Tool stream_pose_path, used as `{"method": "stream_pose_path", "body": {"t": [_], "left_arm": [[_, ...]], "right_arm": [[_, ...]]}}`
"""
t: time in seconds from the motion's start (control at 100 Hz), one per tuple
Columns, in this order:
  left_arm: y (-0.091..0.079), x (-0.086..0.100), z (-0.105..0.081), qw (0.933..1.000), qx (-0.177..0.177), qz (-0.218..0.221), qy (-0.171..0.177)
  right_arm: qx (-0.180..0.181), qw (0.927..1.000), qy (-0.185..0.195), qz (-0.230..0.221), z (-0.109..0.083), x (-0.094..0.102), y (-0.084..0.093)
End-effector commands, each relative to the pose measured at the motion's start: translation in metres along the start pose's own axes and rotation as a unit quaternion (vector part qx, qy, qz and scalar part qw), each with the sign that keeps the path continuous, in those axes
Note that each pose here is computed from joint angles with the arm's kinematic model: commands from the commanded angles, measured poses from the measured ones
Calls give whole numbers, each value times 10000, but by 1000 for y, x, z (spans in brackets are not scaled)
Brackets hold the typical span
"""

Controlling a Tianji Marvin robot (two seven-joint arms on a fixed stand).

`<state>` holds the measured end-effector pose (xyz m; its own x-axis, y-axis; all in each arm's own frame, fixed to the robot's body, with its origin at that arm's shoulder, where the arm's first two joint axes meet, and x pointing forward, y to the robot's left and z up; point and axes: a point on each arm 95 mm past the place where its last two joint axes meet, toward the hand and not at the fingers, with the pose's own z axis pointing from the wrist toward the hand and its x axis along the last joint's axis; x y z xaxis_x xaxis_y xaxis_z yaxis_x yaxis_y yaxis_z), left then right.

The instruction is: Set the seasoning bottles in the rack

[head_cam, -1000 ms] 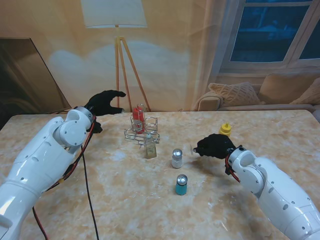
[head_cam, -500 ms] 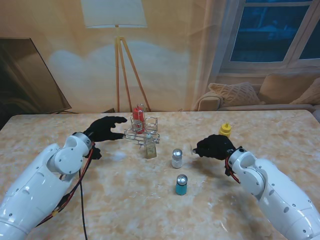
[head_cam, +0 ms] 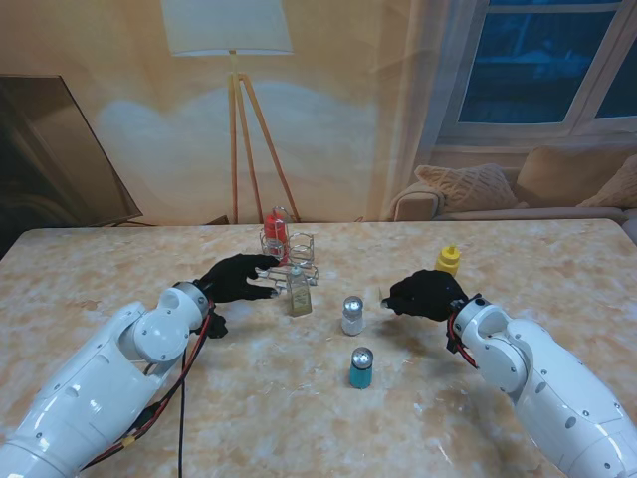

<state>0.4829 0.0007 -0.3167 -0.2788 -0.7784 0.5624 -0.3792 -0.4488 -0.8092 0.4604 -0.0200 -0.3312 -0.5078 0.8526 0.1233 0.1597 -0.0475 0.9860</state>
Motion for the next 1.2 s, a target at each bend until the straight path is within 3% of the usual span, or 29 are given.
{"method": "stream_pose_path", "body": {"t": [0.0, 0.28, 0.81, 1.19], "left_arm": [[7, 8, 5, 9999, -88, -115, 41], [20, 19, 12, 9998, -123, -180, 8], [33, 23, 32, 9995, -58, -264, -186], [45, 28, 40, 9993, -163, -320, -118]], "right_arm": [[86, 10000, 46, 19, -1, 5, -5], [81, 10000, 24, 24, -2, 4, -5], [76, 10000, 33, 22, -3, 4, -5], [77, 10000, 33, 21, -2, 4, -5]]}}
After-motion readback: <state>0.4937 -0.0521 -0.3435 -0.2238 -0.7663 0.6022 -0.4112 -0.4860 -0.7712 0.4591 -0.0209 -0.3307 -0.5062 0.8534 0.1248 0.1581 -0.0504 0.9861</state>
